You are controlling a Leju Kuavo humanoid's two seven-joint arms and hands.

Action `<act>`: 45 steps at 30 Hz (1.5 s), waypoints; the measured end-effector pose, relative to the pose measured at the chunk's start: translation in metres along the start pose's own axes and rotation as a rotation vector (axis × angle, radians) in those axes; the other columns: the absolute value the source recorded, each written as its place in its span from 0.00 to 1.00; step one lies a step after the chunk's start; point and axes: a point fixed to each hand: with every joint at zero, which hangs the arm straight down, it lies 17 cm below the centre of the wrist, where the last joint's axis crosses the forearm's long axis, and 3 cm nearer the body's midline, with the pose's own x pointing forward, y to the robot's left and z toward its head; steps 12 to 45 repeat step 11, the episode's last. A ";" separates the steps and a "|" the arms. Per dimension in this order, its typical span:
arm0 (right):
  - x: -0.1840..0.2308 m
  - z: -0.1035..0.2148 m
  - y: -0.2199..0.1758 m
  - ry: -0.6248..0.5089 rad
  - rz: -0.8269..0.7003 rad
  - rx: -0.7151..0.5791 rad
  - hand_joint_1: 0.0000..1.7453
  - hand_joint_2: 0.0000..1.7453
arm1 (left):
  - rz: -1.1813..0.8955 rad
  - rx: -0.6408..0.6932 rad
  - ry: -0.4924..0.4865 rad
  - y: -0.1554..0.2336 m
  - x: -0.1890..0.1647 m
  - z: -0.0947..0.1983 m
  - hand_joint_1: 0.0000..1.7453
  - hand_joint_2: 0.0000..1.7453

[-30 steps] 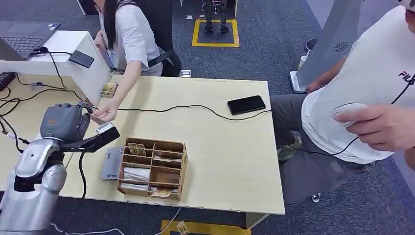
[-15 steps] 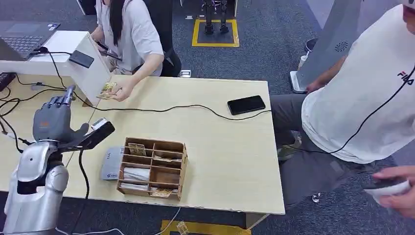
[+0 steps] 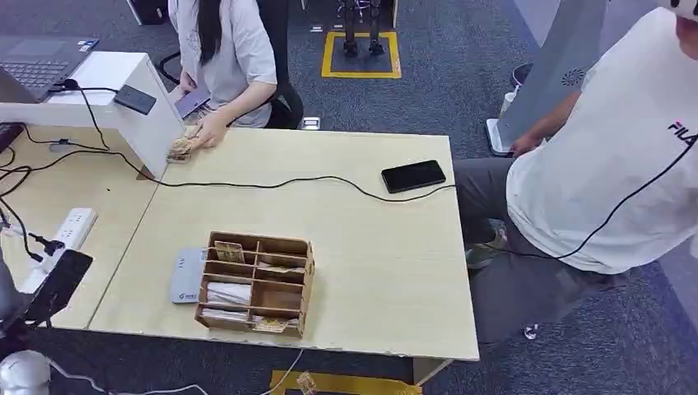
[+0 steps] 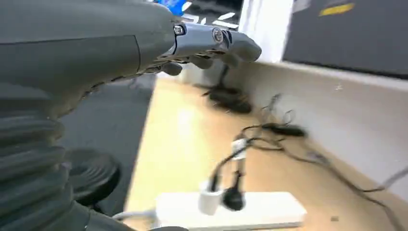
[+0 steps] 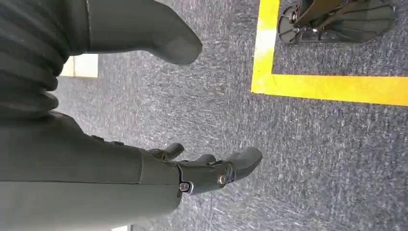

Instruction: Pass the card to the sensor for recognition and then transmit it.

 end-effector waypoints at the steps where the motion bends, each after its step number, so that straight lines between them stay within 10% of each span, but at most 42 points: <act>1: -0.001 0.000 0.001 0.002 0.003 0.001 0.00 1.00 | 0.018 0.003 0.038 0.002 -0.017 0.007 0.00 1.00; 11: -0.001 0.000 0.001 -0.003 0.018 0.004 0.00 1.00 | 0.120 0.036 0.728 -0.048 -0.226 0.136 0.00 1.00; 45: -0.001 0.000 0.001 -0.003 0.018 0.004 0.00 1.00 | 0.120 0.036 0.728 -0.048 -0.226 0.136 0.00 1.00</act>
